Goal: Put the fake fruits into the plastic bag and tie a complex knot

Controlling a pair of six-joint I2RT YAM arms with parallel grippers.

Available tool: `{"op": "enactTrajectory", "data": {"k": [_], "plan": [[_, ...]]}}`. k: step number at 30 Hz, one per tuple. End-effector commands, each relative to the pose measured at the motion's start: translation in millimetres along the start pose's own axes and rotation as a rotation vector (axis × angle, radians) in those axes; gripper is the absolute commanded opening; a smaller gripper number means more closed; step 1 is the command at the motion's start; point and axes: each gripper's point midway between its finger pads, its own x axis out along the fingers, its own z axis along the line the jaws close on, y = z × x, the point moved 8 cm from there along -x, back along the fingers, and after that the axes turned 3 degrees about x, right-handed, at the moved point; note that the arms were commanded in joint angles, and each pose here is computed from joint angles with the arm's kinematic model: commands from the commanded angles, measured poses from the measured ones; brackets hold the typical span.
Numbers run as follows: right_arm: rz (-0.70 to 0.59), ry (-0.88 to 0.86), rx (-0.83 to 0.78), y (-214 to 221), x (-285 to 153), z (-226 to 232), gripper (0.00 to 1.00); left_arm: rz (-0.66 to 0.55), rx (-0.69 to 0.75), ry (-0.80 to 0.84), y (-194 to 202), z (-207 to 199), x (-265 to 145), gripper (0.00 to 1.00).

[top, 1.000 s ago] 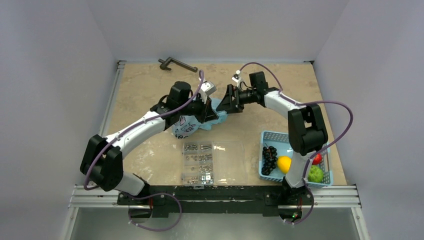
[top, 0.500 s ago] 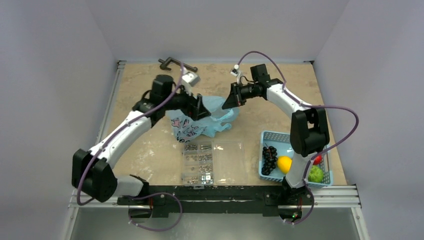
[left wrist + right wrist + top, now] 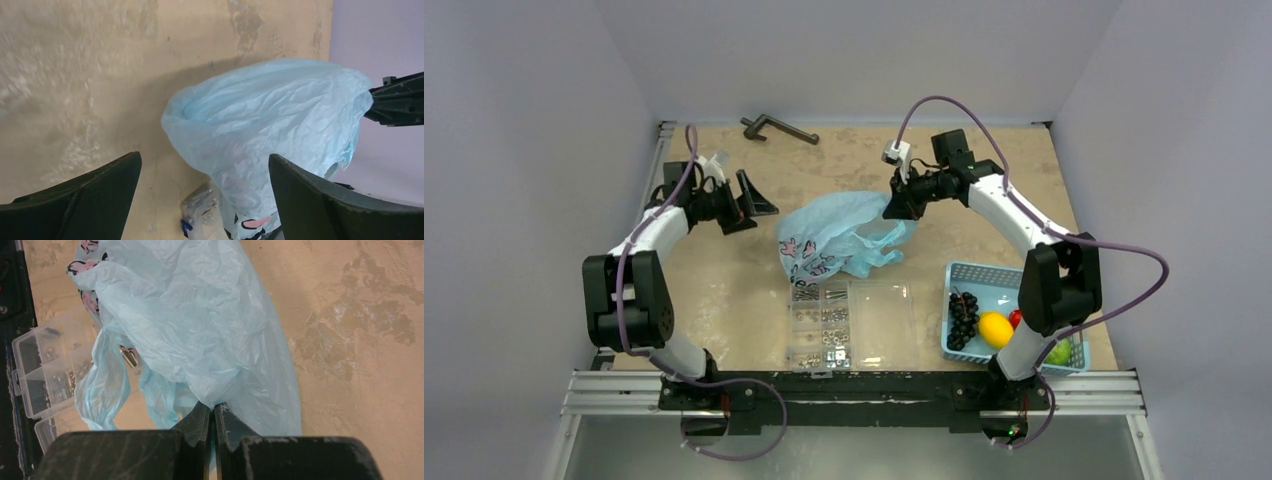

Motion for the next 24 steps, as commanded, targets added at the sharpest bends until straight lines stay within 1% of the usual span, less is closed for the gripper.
{"op": "enactTrajectory", "data": {"k": [1, 3, 5, 9, 13, 15, 16, 17, 18, 19, 20, 21, 23, 24], "plan": [[-0.014, 0.007, -0.134, -11.7, -6.7, 6.9, 0.00, 0.064, -0.218, 0.125, 24.4, -7.0, 19.3, 1.00], [-0.013, 0.000, -0.147, -10.9, -5.1, 10.2, 0.00, 0.092, -0.277, 0.141, 36.3, -6.3, 31.3, 1.00], [-0.010, -0.005, -0.151, -9.0, -4.2, 12.1, 0.00, 0.083, -0.314, 0.163, 37.9, -5.8, 39.9, 1.00], [-0.002, -0.019, -0.144, -7.4, -1.2, 14.2, 0.00, 0.085, -0.429, 0.147, 39.2, 5.8, 54.9, 1.00], [0.009, -0.020, -0.141, -6.7, -0.9, 14.2, 0.00, 0.047, -0.502, 0.167, 36.1, 10.8, 64.2, 1.00], [0.012, -0.025, -0.138, -6.4, -0.4, 14.1, 0.00, 0.032, -0.515, 0.201, 33.5, 9.0, 67.9, 0.99], [0.012, -0.028, -0.138, -7.2, -0.5, 14.3, 0.00, 0.023, -0.511, 0.223, 30.3, 6.4, 68.9, 0.94], [0.012, -0.029, -0.138, -8.3, -0.4, 13.9, 0.00, 0.013, -0.509, 0.240, 27.8, 5.0, 70.2, 0.80], [0.013, -0.030, -0.140, -9.5, -0.1, 13.0, 0.00, -0.014, -0.485, 0.268, 21.9, 1.9, 70.1, 0.61], [0.008, -0.036, -0.142, -12.7, -0.3, 12.7, 0.00, -0.037, -0.456, 0.296, 16.0, -2.0, 68.2, 0.36], [0.009, -0.032, -0.137, -15.8, -1.8, 11.2, 0.00, -0.063, -0.425, 0.317, 9.2, -5.5, 63.8, 0.05], [0.015, -0.006, -0.139, -21.0, -7.4, 6.4, 0.00, -0.100, -0.389, 0.327, 0.7, -7.7, 55.5, 0.00], [-0.004, 0.065, -0.114, -31.0, -31.8, -13.9, 0.00, -0.169, -0.267, 0.338, -18.4, -12.5, 33.0, 0.00], [-0.027, 0.107, -0.096, -36.8, -47.0, -26.9, 0.00, -0.193, -0.188, 0.312, -27.1, -15.3, 21.3, 0.00]]}}
